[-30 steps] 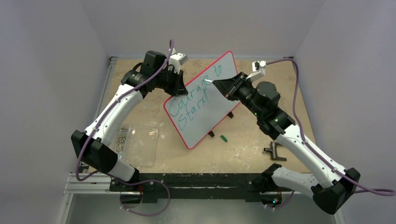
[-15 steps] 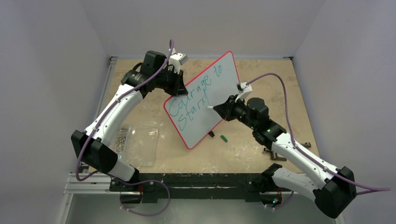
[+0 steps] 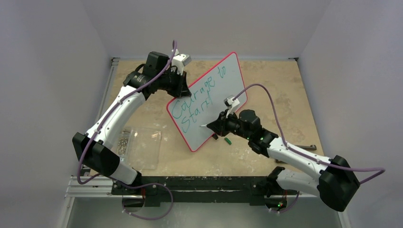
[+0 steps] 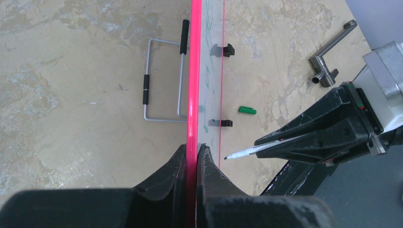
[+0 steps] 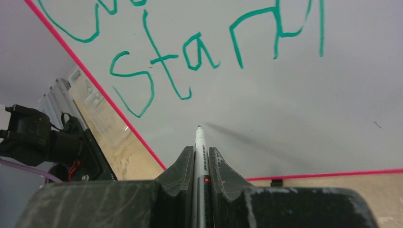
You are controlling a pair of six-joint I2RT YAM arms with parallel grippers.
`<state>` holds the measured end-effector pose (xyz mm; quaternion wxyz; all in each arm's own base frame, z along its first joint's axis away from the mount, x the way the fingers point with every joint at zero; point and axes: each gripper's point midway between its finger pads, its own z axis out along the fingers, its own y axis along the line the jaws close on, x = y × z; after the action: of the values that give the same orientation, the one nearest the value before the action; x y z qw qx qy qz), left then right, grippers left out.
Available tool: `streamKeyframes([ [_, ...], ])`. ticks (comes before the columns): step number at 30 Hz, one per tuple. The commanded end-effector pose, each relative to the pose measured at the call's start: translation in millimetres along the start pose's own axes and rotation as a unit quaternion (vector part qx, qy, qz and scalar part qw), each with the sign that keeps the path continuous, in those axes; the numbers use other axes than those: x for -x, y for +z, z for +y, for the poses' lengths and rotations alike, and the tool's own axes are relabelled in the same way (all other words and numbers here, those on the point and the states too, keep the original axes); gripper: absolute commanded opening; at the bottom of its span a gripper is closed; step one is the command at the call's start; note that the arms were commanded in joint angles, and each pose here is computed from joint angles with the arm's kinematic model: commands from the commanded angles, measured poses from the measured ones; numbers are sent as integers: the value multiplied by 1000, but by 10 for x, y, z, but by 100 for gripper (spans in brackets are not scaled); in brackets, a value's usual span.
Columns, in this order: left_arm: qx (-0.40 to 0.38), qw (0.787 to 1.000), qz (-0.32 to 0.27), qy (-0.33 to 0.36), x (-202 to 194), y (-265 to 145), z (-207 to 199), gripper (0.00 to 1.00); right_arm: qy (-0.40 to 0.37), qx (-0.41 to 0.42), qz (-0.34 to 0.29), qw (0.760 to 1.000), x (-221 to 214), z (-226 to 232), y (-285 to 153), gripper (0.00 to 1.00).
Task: Write a sentence on the whiteboard
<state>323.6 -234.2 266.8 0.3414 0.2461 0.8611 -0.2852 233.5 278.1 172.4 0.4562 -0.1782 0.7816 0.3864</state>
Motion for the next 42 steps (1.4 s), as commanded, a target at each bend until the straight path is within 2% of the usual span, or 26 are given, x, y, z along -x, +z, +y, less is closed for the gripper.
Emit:
streamKeyframes([
  [1, 111, 993, 13, 34, -69, -111, 440, 0, -33, 45, -32, 998, 152, 237, 95, 0],
  [11, 112, 993, 13, 34, -67, -115, 439, 0, -36, 39, -34, 998, 124, 221, 189, 0],
  [29, 110, 993, 13, 34, -68, -112, 433, 0, -13, -78, -67, 995, 290, -140, 78, 0],
  [34, 109, 993, 12, 34, -65, -118, 428, 0, -30, -69, -68, 995, 369, -78, 42, 0],
  [42, 110, 993, 10, 36, -56, -133, 423, 0, -39, -8, -77, 996, 501, 185, 32, 0],
])
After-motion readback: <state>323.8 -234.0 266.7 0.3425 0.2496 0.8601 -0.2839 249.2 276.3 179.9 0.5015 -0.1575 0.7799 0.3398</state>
